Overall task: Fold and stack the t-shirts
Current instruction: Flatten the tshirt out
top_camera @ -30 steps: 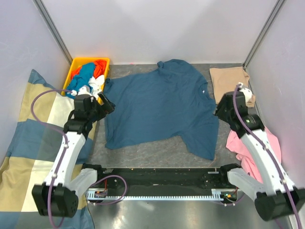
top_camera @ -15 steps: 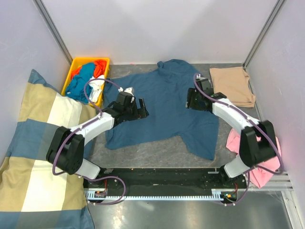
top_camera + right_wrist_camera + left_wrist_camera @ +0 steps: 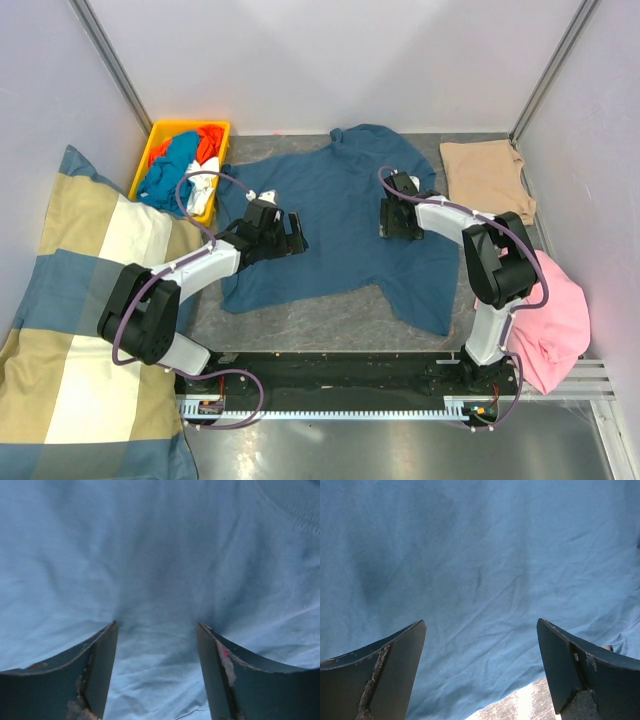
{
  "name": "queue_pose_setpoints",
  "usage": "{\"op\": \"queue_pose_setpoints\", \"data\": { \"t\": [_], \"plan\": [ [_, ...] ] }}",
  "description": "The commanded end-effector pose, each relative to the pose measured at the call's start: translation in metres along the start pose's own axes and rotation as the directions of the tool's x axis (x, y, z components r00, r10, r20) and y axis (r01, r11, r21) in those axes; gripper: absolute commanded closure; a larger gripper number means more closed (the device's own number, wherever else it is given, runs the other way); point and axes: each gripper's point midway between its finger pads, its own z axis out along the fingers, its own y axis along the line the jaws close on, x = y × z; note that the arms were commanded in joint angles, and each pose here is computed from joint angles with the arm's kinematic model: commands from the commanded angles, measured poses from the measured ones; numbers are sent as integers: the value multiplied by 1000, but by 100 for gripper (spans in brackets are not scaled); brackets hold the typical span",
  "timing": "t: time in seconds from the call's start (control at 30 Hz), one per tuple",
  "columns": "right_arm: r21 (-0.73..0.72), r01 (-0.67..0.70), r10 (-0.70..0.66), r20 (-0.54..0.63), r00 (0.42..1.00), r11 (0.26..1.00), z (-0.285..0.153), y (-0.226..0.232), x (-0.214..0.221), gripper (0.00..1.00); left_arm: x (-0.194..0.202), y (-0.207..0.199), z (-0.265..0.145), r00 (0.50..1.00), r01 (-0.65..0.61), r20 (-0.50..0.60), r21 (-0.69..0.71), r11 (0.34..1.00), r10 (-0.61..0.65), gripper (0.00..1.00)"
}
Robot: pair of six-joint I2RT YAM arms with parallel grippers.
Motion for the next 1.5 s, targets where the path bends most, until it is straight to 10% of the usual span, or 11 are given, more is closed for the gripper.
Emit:
{"op": "queue_pose_setpoints", "data": {
  "t": [0.0,1.13,1.47],
  "plan": [
    [106,44,-40,-42,998,993,10,-15,11,26,-12,3,-4,998,4,61,-16,1000,-3,0],
    [351,-151,188,-75,979,924,20,-122,35,13,32,111,-34,994,99,-2,-379,920,-108,0],
    [319,-158,196,-90,977,935,23,-116,40,13,2,121,-94,972,202,191,-377,904,-137,15]
  ]
}}
